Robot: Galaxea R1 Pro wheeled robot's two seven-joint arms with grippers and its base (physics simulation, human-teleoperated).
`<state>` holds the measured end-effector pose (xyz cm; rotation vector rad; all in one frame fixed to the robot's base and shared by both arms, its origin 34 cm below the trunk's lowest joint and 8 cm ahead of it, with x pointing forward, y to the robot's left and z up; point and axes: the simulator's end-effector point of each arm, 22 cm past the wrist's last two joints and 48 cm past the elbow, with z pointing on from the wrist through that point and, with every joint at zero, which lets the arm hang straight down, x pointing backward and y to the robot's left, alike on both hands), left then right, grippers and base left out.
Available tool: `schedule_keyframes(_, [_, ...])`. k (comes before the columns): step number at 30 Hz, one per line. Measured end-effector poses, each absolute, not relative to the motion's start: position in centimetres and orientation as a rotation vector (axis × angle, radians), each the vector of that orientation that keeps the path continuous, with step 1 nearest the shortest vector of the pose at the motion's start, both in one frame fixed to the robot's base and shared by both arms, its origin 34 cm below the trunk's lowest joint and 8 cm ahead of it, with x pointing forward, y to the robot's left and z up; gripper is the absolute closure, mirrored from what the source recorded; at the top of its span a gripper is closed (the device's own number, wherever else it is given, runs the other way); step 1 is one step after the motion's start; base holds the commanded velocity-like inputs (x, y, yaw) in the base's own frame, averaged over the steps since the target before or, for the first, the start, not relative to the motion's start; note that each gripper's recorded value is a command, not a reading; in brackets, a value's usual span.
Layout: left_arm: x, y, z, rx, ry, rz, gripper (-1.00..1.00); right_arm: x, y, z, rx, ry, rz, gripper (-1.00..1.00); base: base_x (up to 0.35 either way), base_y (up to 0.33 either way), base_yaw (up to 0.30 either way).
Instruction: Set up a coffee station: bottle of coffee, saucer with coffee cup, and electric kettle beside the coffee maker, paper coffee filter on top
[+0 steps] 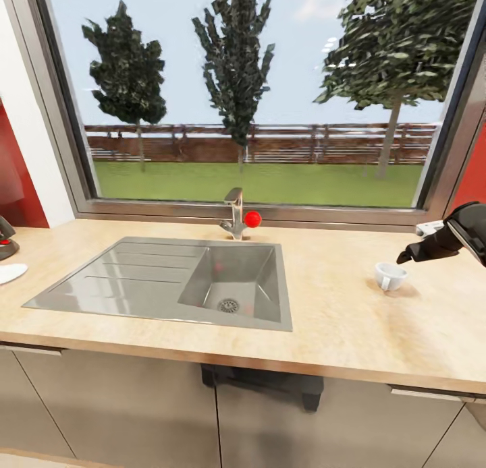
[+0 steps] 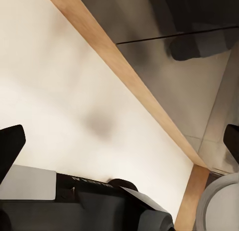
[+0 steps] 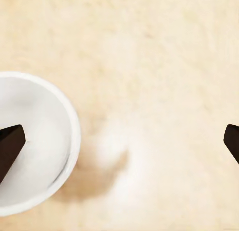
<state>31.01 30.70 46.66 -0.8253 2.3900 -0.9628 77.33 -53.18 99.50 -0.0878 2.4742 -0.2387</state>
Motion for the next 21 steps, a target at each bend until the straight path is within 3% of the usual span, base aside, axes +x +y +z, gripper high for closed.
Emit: schedule_keyframes(21, [30.6,30.7,46.4,-0.836,2.403,-0.960,-1.00,77.8,-53.0,98.4,-0.091,2.490,-0.234,-1.00,0.000,0.000,0.000])
